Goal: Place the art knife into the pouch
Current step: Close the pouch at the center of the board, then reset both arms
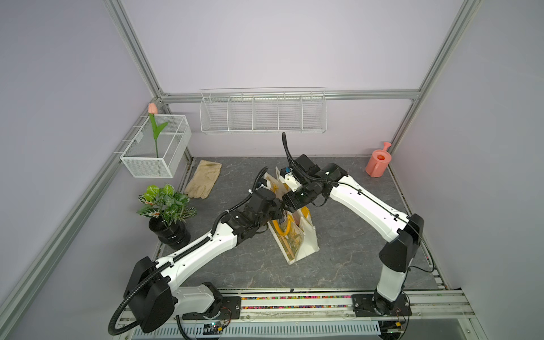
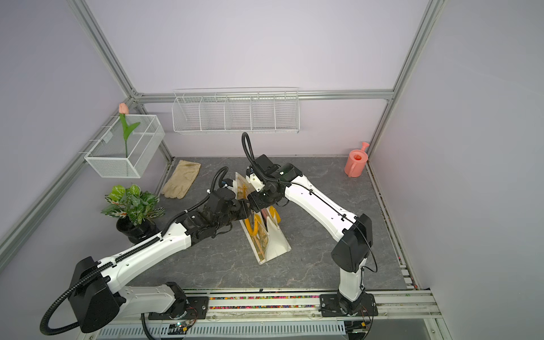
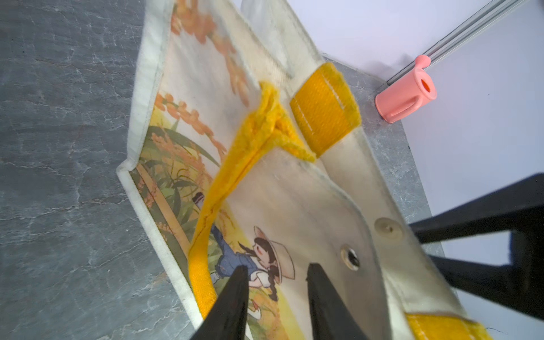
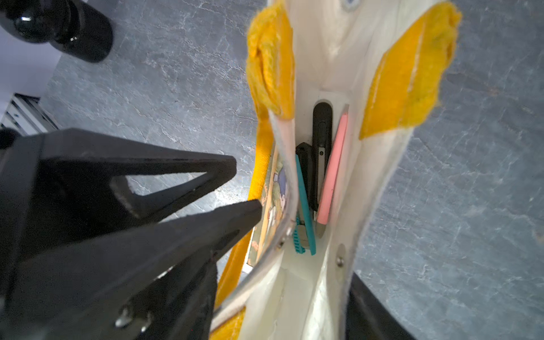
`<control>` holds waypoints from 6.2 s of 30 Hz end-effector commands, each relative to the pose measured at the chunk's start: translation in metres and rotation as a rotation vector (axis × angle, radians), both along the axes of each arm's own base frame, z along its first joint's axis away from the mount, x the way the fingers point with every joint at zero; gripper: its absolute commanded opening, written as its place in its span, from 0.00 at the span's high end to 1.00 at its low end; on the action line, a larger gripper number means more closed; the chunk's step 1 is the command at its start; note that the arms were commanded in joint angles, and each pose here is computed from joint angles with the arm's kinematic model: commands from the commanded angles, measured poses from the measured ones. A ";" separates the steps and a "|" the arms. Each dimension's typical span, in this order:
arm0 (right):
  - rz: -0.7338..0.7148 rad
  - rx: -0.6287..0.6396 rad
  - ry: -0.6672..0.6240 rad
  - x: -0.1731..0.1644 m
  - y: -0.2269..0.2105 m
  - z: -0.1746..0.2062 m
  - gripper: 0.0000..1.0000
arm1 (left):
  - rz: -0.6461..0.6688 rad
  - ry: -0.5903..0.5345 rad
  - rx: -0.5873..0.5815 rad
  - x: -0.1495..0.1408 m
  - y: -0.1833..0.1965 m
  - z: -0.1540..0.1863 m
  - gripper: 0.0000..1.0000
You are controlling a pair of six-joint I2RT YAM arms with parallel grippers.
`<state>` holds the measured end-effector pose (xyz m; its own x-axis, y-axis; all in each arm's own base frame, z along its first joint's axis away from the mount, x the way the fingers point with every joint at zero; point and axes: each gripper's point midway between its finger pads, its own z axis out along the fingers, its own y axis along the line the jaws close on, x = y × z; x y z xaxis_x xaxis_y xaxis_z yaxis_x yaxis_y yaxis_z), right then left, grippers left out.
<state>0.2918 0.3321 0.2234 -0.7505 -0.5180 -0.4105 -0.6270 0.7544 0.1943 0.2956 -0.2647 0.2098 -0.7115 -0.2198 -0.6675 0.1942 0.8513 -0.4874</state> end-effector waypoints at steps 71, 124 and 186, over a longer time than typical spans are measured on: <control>0.261 -0.086 -0.174 0.073 -0.012 0.032 0.60 | 0.192 -0.052 0.104 -0.017 0.121 0.025 0.41; -0.918 -0.116 -0.934 0.086 -0.359 -0.101 0.11 | 0.479 -0.295 0.584 0.109 0.231 -0.039 0.00; -0.848 -0.047 -0.925 0.096 -0.352 -0.126 0.11 | 0.504 -0.425 0.553 0.104 0.275 -0.094 0.01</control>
<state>0.3856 -0.0204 0.0908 -0.3167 -0.0470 -0.9474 0.1685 0.9801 -0.1050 0.3936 0.0082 0.1046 -0.3114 0.0062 -0.9503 -0.1874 0.9799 0.0678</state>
